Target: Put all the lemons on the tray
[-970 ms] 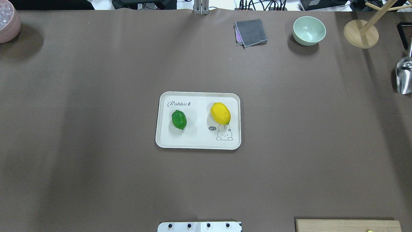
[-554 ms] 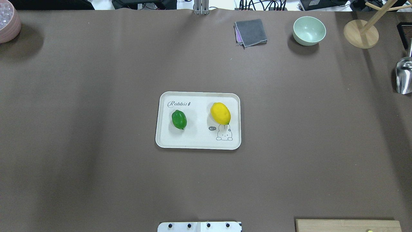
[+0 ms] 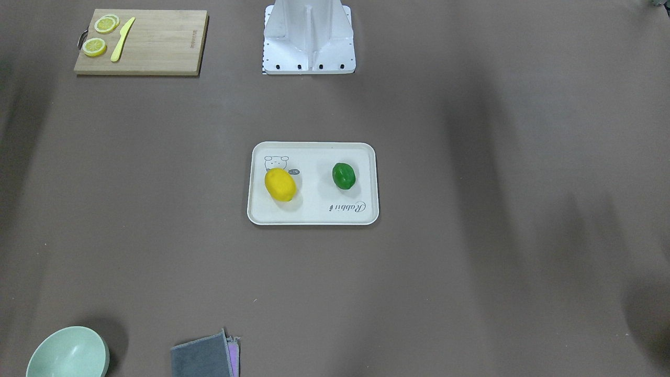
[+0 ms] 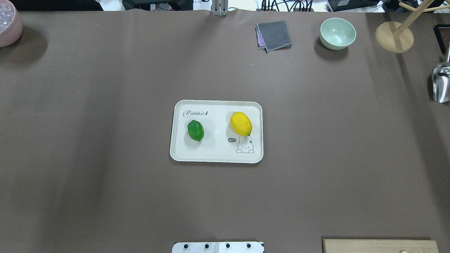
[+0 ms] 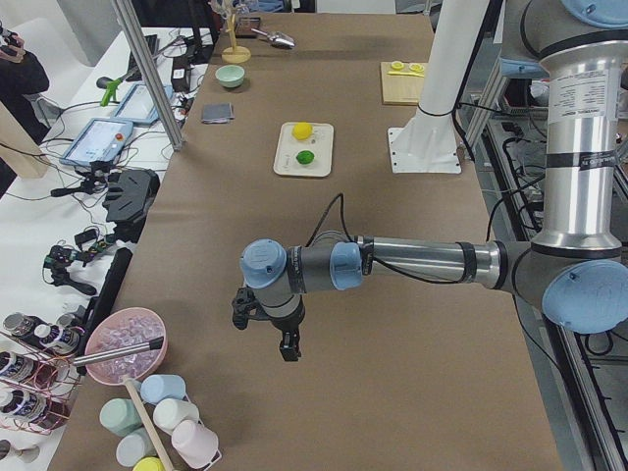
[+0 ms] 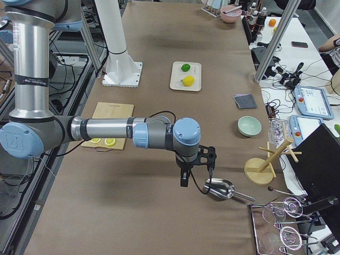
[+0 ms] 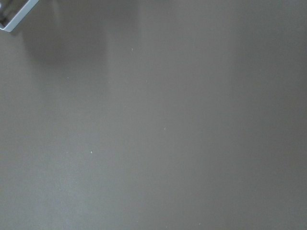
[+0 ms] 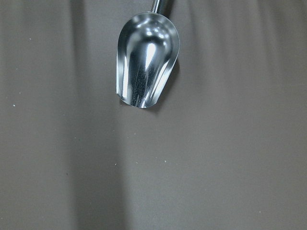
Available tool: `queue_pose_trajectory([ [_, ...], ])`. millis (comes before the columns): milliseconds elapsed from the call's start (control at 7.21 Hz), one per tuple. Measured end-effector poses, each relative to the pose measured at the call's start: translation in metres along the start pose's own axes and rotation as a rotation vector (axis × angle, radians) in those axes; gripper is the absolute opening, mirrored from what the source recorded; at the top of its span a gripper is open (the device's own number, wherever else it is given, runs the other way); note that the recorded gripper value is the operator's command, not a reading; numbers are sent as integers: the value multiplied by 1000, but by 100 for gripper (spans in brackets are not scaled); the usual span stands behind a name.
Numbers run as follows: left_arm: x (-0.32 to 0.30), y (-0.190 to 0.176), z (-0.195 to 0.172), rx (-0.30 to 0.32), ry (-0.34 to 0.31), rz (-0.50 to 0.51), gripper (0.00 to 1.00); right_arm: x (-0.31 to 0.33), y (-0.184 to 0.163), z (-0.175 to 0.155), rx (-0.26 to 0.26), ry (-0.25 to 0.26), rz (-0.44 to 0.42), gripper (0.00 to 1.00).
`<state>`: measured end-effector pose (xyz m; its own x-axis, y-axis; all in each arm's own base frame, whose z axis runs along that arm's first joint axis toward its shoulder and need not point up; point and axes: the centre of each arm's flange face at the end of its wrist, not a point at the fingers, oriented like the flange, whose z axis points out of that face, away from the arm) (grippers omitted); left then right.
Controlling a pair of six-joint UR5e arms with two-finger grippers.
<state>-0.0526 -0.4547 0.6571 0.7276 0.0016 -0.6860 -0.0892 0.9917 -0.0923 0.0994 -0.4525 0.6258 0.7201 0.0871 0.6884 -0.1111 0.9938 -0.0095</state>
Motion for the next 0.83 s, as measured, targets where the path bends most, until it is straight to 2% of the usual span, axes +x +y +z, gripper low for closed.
queue_pose_trajectory([
  [832, 4, -5, -3, -7, 0, -4, 98, -1, -1, 0, 1, 0, -3, 100],
])
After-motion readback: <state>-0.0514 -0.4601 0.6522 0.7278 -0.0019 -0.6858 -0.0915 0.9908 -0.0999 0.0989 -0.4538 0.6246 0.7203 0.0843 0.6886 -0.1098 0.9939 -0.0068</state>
